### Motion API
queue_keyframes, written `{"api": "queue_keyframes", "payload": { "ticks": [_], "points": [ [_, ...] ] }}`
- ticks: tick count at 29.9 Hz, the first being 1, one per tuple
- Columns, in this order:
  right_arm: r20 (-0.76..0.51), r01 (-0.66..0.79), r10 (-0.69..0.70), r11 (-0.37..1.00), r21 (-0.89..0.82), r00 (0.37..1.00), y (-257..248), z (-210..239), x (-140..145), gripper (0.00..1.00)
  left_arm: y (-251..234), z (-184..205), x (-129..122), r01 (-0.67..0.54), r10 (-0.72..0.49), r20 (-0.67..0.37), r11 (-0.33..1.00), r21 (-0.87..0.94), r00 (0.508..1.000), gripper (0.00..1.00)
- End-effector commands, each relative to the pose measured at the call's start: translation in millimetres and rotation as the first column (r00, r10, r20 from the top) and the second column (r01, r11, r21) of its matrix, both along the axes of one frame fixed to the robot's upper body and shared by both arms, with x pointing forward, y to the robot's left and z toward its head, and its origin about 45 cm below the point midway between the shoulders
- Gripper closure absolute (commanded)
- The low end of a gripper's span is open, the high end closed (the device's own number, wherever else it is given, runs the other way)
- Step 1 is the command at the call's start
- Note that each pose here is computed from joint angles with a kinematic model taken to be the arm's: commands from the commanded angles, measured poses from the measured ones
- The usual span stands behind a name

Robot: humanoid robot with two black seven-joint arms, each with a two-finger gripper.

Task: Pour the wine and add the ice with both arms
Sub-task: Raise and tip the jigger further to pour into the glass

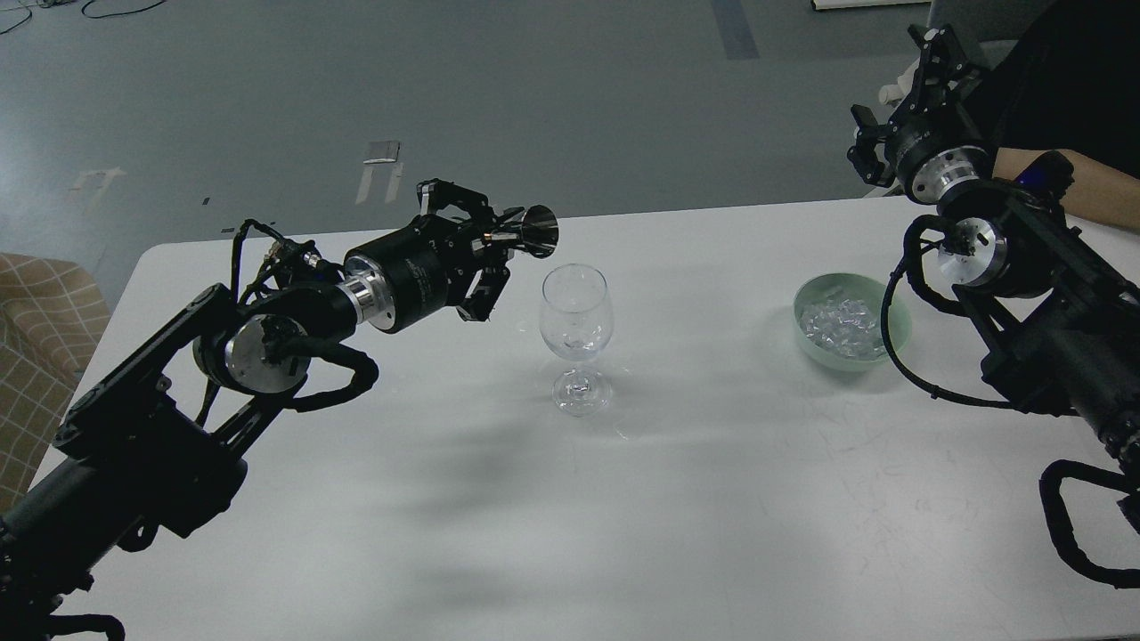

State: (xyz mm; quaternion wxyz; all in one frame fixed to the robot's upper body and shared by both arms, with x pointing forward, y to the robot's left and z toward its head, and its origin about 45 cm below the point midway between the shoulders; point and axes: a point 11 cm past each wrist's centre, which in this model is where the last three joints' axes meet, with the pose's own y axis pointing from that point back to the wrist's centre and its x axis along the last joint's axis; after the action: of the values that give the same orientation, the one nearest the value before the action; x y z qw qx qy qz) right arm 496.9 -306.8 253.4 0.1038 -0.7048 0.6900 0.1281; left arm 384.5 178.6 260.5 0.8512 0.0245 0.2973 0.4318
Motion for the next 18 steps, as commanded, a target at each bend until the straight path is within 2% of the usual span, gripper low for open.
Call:
{"api": "queue_keyframes", "payload": {
  "ticks": [1, 18],
  "points": [
    [0.001, 0.0, 0.0, 1.0, 0.001, 1.0, 0.1, 0.7, 0.3, 0.0, -0.8, -0.2, -0.2, 0.003, -0.003, 0.009, 1.0, 0.013, 1.0, 0.91],
    [0.0, 0.0, 0.0, 1.0, 0.0, 1.0, 0.2, 0.6, 0.3, 0.0, -3.4, 7.6, 1.4, 0.02, -0.023, 0.05, 0.998, 0.059, 0.998, 0.91]
  ]
}}
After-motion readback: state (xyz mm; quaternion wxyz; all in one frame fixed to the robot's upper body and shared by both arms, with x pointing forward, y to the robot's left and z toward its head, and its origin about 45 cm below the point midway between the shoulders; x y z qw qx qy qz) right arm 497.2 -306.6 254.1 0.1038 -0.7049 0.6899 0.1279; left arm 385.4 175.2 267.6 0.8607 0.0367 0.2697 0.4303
